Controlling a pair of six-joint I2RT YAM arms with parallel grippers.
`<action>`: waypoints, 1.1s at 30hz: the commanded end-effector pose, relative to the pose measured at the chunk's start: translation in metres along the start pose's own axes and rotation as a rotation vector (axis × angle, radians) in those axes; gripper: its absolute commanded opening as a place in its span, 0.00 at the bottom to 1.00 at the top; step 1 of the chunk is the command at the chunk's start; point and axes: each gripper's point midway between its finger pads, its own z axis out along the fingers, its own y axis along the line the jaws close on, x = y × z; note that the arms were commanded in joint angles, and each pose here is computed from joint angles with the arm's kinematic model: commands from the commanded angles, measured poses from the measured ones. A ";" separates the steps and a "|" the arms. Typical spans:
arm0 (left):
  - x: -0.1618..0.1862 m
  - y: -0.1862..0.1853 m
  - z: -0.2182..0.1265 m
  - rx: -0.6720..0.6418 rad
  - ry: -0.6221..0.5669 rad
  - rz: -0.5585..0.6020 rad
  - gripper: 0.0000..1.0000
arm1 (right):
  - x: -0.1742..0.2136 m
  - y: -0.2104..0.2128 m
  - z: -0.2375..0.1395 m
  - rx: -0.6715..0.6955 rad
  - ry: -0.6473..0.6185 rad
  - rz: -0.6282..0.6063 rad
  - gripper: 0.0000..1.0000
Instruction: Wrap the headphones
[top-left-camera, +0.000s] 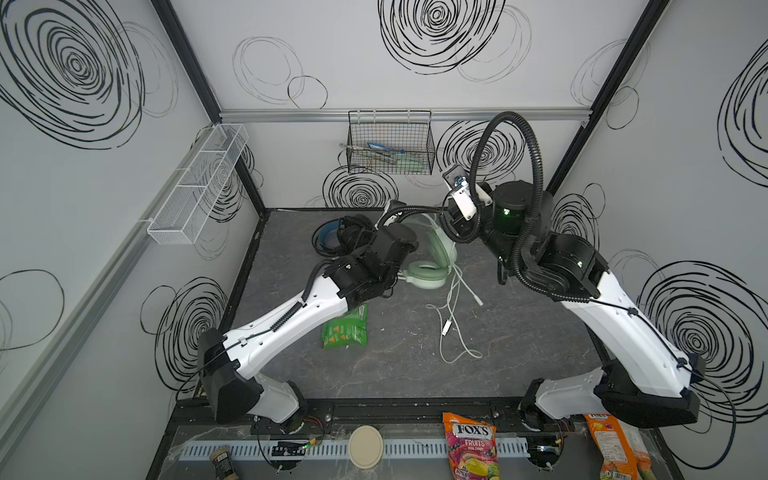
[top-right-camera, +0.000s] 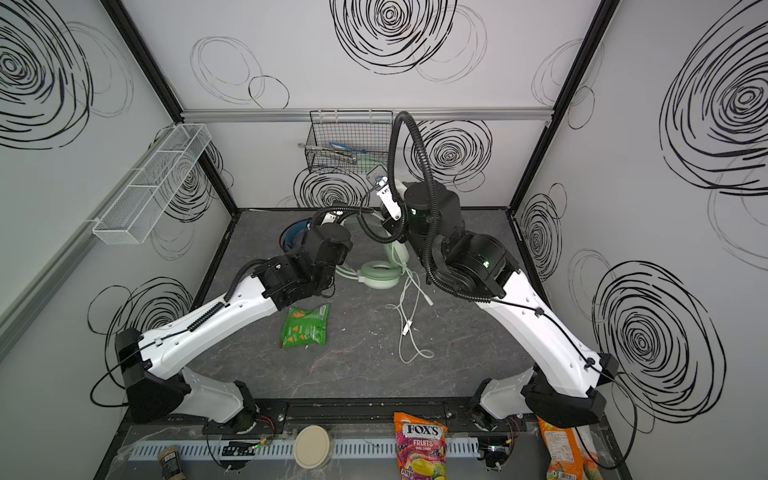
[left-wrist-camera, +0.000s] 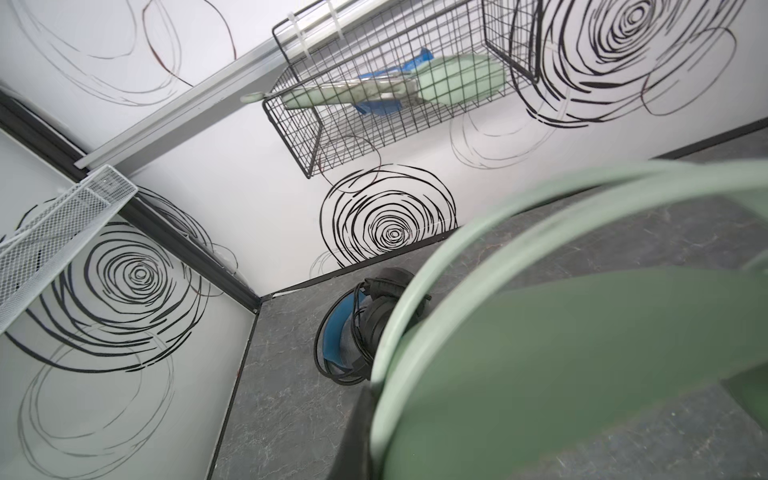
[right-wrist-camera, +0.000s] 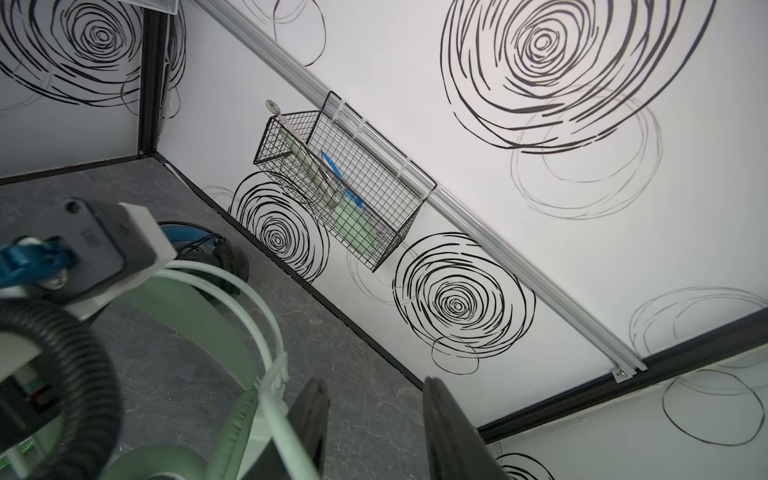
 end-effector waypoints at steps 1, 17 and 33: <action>-0.045 0.024 -0.003 -0.074 -0.117 -0.251 0.00 | -0.007 -0.007 -0.018 0.022 -0.026 -0.025 0.00; -0.064 0.029 0.007 -0.006 -0.234 -0.209 0.00 | 0.030 -0.062 -0.034 0.292 0.100 -0.159 0.00; -0.086 0.038 0.019 -0.198 -0.264 -0.419 0.00 | -0.018 -0.015 -0.064 0.151 -0.013 -0.045 0.00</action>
